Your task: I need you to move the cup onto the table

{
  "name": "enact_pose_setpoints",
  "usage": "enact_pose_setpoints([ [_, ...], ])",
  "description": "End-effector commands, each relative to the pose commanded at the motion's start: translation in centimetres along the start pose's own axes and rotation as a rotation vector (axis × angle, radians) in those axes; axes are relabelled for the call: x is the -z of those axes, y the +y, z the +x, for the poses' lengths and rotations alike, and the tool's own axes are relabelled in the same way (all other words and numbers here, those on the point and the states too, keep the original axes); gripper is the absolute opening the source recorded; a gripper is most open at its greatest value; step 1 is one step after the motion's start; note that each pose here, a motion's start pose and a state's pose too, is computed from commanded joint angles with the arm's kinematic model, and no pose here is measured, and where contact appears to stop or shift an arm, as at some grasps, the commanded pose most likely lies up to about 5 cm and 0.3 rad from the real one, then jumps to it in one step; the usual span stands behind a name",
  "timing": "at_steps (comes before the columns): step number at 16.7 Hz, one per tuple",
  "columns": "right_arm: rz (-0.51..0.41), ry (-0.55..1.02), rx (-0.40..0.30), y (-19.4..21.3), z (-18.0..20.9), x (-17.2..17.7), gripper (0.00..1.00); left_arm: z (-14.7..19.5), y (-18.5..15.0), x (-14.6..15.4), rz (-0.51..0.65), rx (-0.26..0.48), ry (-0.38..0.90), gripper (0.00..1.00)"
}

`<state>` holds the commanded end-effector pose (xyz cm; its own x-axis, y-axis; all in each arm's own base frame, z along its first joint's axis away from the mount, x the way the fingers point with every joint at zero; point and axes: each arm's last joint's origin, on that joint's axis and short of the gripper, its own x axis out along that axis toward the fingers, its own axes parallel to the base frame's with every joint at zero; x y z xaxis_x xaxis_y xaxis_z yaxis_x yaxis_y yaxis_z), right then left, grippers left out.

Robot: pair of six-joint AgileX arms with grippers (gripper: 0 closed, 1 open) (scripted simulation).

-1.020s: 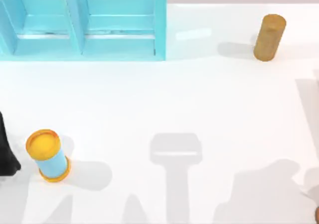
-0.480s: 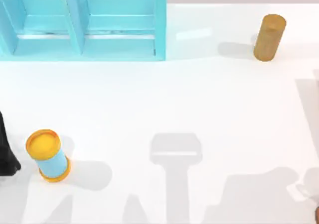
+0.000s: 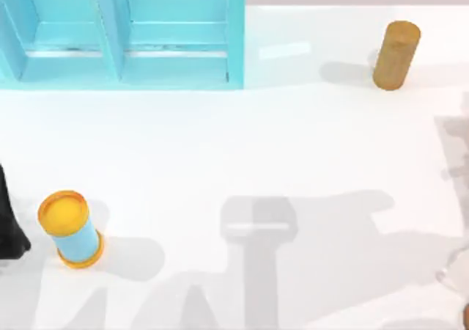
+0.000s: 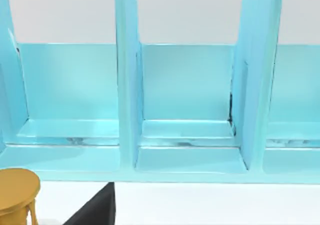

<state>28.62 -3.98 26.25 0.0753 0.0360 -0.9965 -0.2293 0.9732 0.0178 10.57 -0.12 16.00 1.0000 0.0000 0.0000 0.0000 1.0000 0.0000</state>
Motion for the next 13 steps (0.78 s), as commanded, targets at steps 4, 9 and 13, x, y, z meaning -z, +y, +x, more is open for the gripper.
enact_pose_setpoints([
  [4,0.162,-0.001,-0.037,6.1,0.7,-5.2,0.00,0.0,0.0,0.0,0.000,0.000,0.000,1.00],
  [9,0.252,0.027,-0.050,17.4,1.8,-7.2,0.00,0.0,0.0,0.0,0.000,0.000,0.000,1.00],
  [13,0.245,0.047,-0.033,23.3,2.3,-5.8,0.00,0.0,0.0,0.0,0.000,0.000,0.000,1.00],
])
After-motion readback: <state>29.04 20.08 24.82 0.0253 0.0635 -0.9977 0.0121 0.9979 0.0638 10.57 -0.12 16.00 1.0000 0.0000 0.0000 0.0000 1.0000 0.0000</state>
